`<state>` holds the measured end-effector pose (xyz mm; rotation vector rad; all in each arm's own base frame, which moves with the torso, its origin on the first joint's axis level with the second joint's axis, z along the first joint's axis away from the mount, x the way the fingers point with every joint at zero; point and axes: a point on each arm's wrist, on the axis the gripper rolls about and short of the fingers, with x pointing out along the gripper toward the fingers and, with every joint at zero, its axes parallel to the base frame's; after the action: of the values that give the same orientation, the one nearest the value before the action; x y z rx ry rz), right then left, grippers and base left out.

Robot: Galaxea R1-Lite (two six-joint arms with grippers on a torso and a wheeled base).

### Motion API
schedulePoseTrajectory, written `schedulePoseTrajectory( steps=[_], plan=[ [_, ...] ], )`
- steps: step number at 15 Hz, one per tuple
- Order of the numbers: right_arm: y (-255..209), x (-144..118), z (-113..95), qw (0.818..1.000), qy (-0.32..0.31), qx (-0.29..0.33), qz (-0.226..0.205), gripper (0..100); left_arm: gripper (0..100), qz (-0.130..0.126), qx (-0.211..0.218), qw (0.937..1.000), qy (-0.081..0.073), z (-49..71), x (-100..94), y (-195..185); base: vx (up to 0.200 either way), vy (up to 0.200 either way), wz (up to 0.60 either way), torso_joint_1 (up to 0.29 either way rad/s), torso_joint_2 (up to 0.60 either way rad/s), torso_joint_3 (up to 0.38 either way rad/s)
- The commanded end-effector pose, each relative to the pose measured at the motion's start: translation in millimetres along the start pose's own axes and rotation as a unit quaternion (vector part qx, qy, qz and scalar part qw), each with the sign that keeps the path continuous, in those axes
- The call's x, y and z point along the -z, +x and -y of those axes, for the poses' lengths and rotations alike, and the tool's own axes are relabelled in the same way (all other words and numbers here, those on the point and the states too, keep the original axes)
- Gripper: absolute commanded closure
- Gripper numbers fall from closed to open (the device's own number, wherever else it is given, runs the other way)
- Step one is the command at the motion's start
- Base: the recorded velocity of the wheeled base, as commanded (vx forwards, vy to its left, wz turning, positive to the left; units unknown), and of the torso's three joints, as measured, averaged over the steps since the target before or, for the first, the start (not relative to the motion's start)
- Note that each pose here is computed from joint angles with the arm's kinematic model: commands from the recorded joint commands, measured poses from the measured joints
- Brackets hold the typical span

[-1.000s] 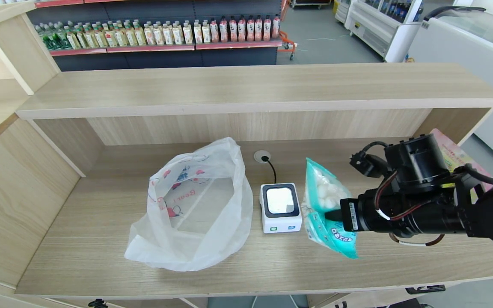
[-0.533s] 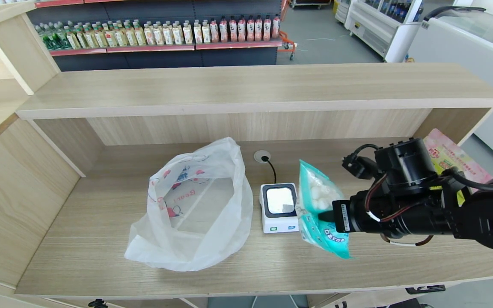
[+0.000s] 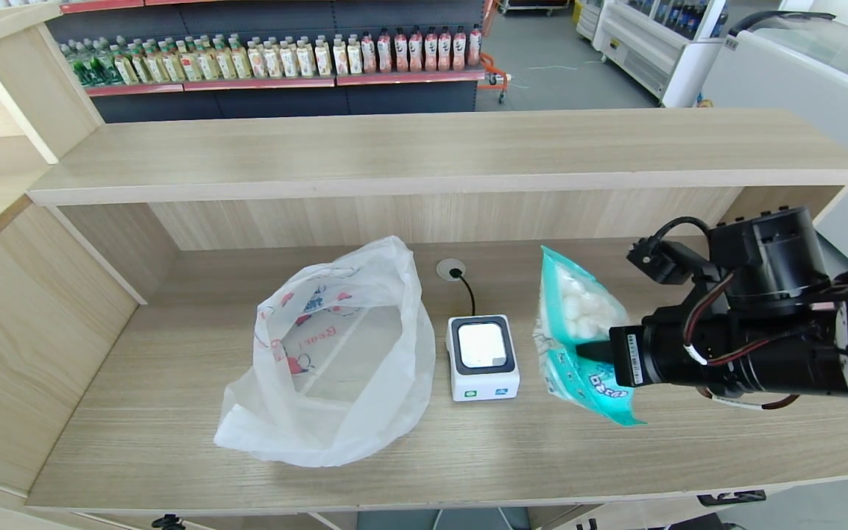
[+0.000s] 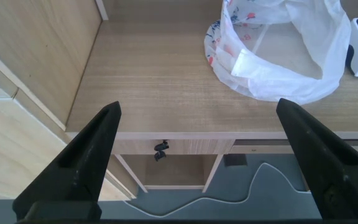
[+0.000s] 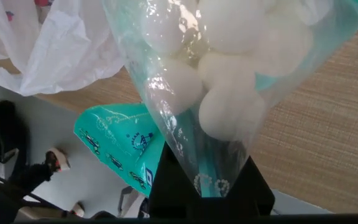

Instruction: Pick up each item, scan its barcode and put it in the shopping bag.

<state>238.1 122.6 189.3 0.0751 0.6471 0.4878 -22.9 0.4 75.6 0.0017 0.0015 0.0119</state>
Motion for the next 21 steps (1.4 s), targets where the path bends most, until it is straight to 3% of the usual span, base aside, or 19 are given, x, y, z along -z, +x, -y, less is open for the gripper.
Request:
schedulePoseTrajectory(
  steps=[1,3,10,12,17,21],
  plan=[
    [-9,0,-1,1.0,-0.01,-0.002,0.009,100,0,0.0,0.0,1.0,0.0,0.0,0.0,0,0.0,0.0,0.0,0.0,0.0,0.0],
    [-13,3,-1,1.0,-0.028,-0.004,0.009,100,0,0.0,0.0,1.0,0.0,0.0,0.0,0,0.0,0.0,0.0,0.0,0.0,0.0],
    [-19,10,0,0.999,-0.041,-0.003,0.007,100,0,0.0,0.0,1.0,0.0,0.0,0.0,0,0.0,0.0,0.6,0.003,0.0,0.002],
    [-16,16,2,0.999,-0.04,0.0,-0.007,100,0,0.0,0.0,1.0,0.0,0.0,0.0,0,0.0,0.0,0.0,0.0,0.0,0.0],
    [6,22,41,0.997,0.012,0.061,-0.047,100,0,0.0,0.0,1.0,0.0,0.0,0.0,0,0.0,0.0,0.0,0.0,0.0,0.0],
    [21,38,52,0.994,0.024,0.072,-0.075,100,0,0.0,0.0,1.0,0.0,0.0,0.0,0,0.0,0.0,0.0,0.0,0.0,0.0]
  ],
)
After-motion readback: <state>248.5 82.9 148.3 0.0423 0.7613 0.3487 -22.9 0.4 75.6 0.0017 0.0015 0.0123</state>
